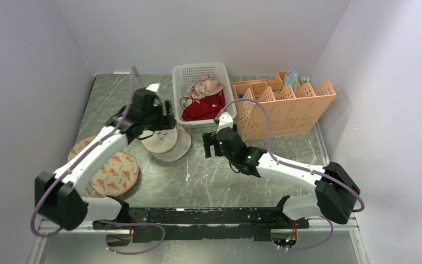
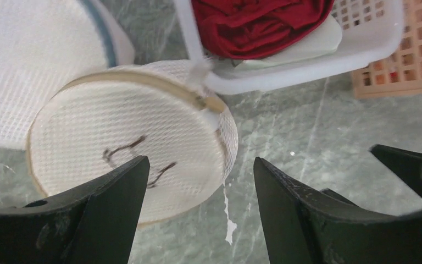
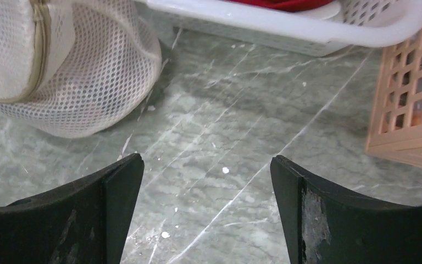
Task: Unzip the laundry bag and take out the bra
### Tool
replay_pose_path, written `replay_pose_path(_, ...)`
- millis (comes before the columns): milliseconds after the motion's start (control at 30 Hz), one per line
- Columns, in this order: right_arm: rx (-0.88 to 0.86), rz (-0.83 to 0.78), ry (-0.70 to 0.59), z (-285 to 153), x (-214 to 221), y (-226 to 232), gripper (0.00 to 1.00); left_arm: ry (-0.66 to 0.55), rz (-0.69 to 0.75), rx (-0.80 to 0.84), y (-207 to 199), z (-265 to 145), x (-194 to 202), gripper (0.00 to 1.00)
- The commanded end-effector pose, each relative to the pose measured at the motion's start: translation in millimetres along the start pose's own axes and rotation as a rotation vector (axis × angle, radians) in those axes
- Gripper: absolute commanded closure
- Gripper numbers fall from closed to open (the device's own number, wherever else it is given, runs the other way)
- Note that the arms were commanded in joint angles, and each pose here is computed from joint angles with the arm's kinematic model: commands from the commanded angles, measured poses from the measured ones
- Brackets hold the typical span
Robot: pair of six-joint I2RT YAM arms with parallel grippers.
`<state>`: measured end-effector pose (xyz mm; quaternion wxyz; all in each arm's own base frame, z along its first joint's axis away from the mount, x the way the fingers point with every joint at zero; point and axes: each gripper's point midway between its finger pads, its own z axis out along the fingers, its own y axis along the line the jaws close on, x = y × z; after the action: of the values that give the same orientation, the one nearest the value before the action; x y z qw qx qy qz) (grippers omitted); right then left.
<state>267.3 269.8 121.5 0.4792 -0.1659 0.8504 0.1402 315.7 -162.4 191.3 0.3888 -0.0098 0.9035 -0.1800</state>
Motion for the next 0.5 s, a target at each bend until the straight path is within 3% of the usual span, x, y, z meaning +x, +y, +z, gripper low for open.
replay_pose_path(0, -0.019, 0.001, -0.043, -6, -5, -13, 0.11, -0.149, 0.197, -0.193, -31, -3, -31, 0.19)
replay_pose_path(233, -0.032, 0.050, -0.008, -5, -3, -31, 0.14, -0.082, 0.321, -0.386, -35, 10, -7, 0.20)
replay_pose_path(467, -0.034, 0.094, -0.046, -10, 2, -39, 0.11, -0.102, 0.314, -0.401, -33, 22, -1, 0.25)
